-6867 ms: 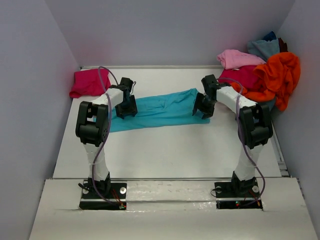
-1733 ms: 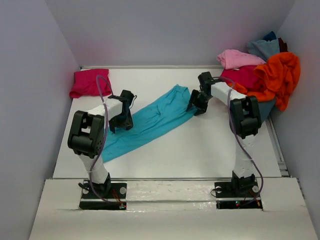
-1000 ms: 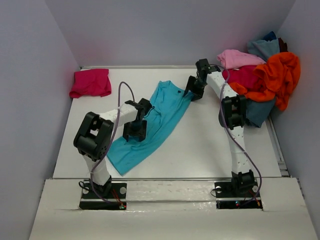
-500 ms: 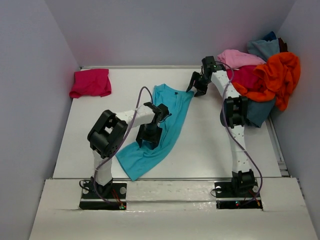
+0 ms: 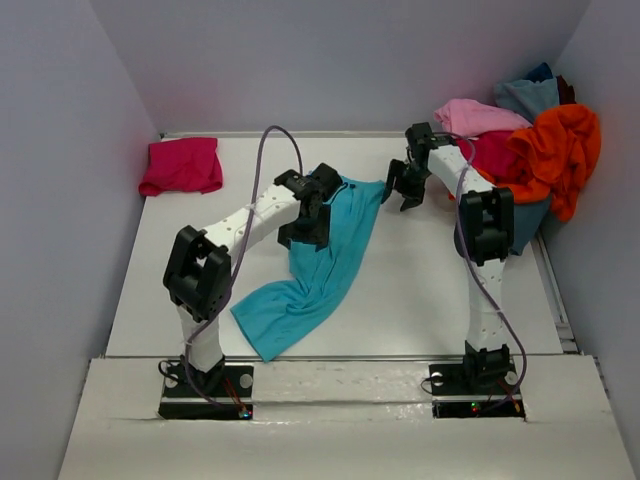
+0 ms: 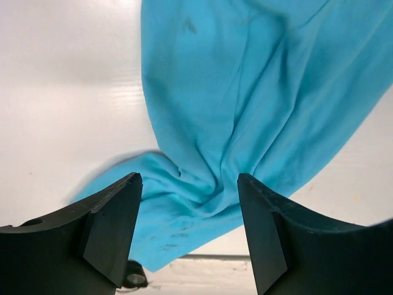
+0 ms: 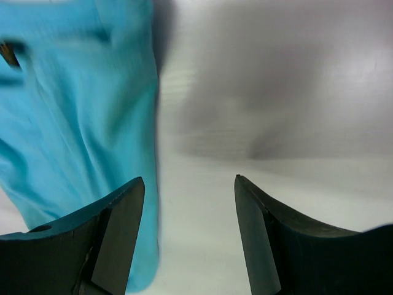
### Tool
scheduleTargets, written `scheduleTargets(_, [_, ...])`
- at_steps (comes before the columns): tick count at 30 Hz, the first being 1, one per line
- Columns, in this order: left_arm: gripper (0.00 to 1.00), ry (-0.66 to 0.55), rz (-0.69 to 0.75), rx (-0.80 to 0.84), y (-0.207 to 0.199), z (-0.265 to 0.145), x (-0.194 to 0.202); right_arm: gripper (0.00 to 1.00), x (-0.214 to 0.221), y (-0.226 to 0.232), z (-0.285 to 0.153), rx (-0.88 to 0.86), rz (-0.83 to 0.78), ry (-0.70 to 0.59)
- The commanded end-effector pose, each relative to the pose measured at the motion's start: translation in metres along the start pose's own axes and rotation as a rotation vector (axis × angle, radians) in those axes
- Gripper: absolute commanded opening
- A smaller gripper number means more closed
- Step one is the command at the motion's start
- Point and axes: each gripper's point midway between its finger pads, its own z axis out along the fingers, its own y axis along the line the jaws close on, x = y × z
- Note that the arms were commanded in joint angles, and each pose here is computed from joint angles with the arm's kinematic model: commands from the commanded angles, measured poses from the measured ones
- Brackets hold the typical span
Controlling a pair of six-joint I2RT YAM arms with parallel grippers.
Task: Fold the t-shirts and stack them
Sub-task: Fold the tshirt
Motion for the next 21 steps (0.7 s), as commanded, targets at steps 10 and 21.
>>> scheduleTargets(10, [0.73, -0.078, -0.08, 0.061, 0.01, 0.046, -0.118, 0.46, 0.072, 0.061, -0.06, -0.121, -0.058, -0.005])
scheduleTargets(21, [0.72, -0.115, -0.128, 0.06, 0.034, 0.092, -0.174, 0.21, 0.094, 0.087, -0.042, -0.157, -0.053, 0.038])
